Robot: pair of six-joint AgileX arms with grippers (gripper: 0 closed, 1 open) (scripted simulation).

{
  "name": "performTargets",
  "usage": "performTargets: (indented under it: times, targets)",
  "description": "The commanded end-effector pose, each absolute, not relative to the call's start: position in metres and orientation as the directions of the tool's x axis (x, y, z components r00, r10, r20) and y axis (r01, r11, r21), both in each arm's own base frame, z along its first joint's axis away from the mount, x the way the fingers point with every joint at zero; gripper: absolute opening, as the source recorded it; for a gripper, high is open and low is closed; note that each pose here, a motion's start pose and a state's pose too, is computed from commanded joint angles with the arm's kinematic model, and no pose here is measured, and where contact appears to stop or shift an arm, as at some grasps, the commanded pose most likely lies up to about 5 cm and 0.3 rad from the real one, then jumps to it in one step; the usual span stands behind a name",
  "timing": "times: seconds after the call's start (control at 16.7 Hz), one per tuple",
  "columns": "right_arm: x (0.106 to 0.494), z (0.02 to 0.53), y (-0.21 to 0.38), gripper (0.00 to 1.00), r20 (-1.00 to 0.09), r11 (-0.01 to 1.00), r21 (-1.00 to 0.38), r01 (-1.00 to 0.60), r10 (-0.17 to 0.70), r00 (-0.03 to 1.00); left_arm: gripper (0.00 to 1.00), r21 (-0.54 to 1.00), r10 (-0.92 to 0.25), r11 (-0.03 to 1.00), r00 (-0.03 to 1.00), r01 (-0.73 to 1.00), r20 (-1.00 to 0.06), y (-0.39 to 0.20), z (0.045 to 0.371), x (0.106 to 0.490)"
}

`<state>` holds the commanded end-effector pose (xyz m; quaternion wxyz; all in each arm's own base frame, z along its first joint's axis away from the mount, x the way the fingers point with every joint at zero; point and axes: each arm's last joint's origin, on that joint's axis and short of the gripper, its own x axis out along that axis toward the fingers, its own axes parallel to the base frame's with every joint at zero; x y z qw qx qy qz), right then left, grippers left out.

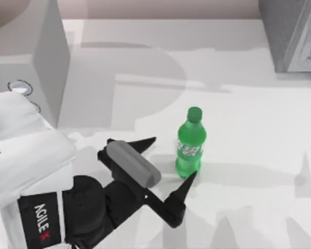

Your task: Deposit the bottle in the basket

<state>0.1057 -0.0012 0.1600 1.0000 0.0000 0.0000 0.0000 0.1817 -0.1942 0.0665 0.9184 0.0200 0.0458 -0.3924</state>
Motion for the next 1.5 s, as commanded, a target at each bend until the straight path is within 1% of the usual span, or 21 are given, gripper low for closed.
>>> performTargets:
  times: [0.36, 0.84, 1.14, 1.5]
  targets:
    - [0.106, 0.160, -0.001, 1.00, 0.000, 1.000, 0.000, 0.000, 0.000, 1.000, 1.00, 0.001, -0.717, 0.693, 0.689, 0.721, -0.102, -0.196, 0.066, 0.184]
    - [0.106, 0.160, -0.001, 1.00, 0.000, 1.000, 0.000, 0.000, 0.000, 1.000, 1.00, 0.001, -0.719, 0.691, 0.688, 0.723, -0.098, -0.242, 0.060, 0.228]
    - [0.106, 0.160, -0.001, 1.00, 0.000, 1.000, 0.000, 0.000, 0.000, 1.000, 1.00, 0.001, -0.719, 0.691, 0.688, 0.723, -0.100, -0.245, 0.059, 0.230]
    - [0.106, 0.160, -0.001, 1.00, 0.000, 1.000, 0.000, 0.000, 0.000, 1.000, 0.55, 0.001, -0.719, 0.691, 0.688, 0.723, -0.100, -0.245, 0.059, 0.230]
